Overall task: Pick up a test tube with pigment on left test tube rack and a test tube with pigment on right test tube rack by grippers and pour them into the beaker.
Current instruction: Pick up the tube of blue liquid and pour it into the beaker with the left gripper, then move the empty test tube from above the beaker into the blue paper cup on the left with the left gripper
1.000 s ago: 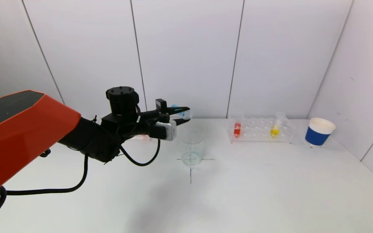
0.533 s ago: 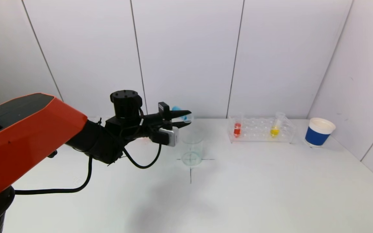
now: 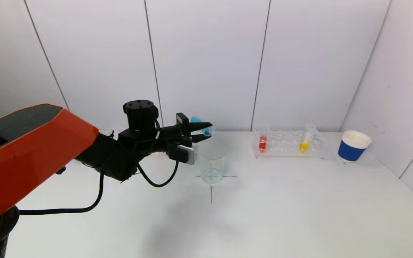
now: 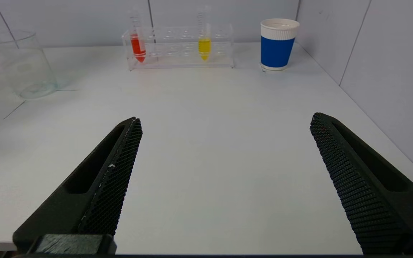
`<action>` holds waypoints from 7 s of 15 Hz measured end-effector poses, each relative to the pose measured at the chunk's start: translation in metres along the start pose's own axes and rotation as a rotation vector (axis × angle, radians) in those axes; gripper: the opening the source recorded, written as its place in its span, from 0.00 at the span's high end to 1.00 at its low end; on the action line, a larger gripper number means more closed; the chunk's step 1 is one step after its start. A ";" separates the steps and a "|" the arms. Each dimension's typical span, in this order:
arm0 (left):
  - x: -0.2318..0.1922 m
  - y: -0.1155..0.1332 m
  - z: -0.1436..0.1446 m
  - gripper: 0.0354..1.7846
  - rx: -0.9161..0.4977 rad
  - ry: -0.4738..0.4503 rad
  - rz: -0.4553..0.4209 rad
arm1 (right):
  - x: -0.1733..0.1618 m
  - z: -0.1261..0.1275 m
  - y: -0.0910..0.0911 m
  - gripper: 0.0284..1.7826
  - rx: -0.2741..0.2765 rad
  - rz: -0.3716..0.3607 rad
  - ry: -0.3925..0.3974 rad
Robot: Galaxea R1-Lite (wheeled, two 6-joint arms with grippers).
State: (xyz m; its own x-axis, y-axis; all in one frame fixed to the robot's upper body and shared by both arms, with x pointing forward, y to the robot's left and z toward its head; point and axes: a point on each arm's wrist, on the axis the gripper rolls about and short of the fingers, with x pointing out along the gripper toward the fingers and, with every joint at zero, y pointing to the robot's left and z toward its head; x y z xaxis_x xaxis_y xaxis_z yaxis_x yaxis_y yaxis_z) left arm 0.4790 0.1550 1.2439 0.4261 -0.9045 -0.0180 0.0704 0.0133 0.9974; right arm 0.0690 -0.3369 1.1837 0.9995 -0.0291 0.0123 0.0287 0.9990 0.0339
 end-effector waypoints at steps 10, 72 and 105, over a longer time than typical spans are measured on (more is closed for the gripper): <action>0.000 0.001 -0.004 0.78 0.078 0.007 0.001 | 0.000 0.000 0.000 0.04 0.000 0.000 0.000; -0.126 0.167 0.009 0.78 -0.857 0.982 0.954 | 0.000 0.000 0.000 0.04 0.000 0.000 0.000; -0.220 0.056 -0.150 0.78 -1.131 1.337 1.257 | 0.000 0.000 0.000 0.04 0.000 0.001 0.000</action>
State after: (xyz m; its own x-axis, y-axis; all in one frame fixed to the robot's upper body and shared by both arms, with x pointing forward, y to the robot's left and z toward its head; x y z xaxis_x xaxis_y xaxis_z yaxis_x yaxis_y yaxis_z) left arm 0.5249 0.4190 1.2933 0.8401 0.5357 -0.0851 -0.5312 0.8443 0.0712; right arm 0.0690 -0.3369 1.1837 0.9995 -0.0285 0.0123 0.0281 0.9990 0.0335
